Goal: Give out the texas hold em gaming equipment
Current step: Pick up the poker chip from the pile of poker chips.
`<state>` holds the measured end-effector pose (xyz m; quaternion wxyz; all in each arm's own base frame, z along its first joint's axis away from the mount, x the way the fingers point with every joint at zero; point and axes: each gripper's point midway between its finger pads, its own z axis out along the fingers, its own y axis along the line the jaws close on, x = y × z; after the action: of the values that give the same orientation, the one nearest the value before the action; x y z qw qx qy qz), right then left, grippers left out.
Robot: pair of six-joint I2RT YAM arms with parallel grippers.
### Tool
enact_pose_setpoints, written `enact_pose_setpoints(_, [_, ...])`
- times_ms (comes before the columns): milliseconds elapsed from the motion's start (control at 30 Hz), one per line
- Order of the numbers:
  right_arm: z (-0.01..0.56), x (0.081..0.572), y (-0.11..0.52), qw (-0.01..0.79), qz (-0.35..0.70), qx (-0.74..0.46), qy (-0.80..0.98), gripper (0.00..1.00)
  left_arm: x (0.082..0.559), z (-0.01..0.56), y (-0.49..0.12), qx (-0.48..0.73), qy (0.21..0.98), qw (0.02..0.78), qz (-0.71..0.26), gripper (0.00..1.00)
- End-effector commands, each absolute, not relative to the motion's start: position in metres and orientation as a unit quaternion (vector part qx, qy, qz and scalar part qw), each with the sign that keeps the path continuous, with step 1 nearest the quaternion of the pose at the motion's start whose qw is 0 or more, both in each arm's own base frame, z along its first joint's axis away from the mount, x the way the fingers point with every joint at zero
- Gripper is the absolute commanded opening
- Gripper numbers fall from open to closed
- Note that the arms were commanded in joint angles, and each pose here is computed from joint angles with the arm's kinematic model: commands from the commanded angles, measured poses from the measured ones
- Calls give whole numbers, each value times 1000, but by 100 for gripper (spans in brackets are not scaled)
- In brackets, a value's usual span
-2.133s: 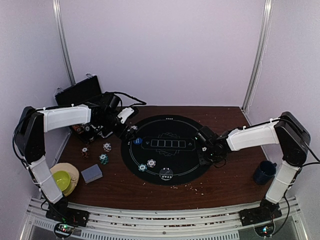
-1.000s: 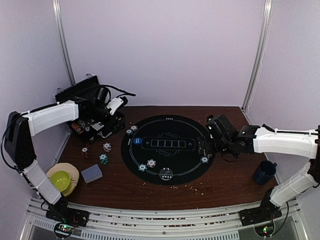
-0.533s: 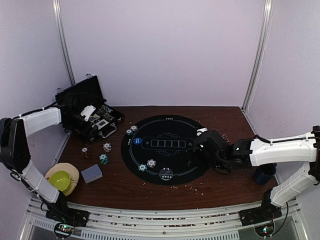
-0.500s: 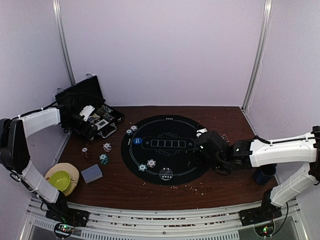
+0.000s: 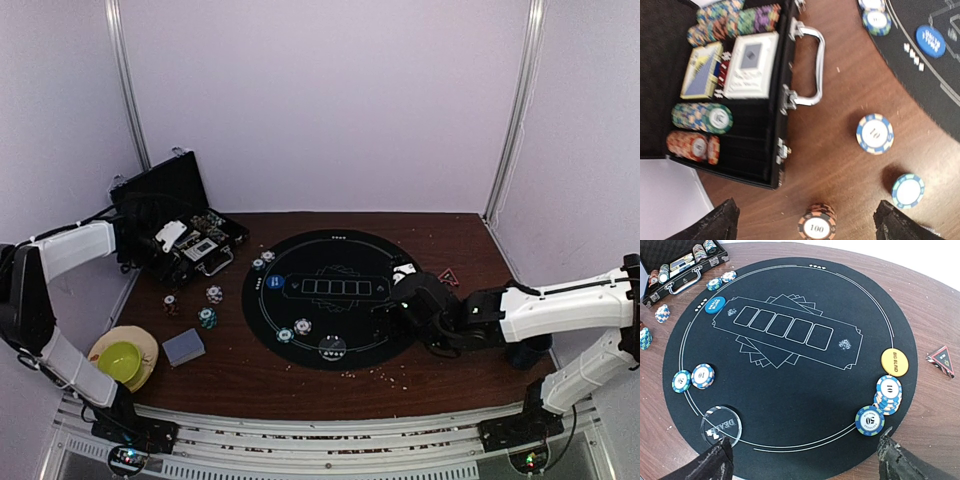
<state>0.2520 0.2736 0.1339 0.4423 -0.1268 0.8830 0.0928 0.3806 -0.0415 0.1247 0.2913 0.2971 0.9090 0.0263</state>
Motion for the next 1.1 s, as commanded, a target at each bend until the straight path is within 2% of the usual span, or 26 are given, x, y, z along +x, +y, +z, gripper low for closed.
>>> enact_pose_setpoints(0, [141,252,273,458,94,-120,876,100,368,95,-32,306,920,244,27,98])
enact_pose_setpoints(200, [140,253,273,461,87,-120,875,100,365,74,-34,305,929,209,-21,98])
enact_pose_setpoints(400, [137,253,274,460,79,-123,876,100,361,68,-33,306,932,193,-26,97])
enact_pose_setpoints(1067, [133,253,276,457,73,-127,877,100,362,63,-18,281,940,189,-30,76])
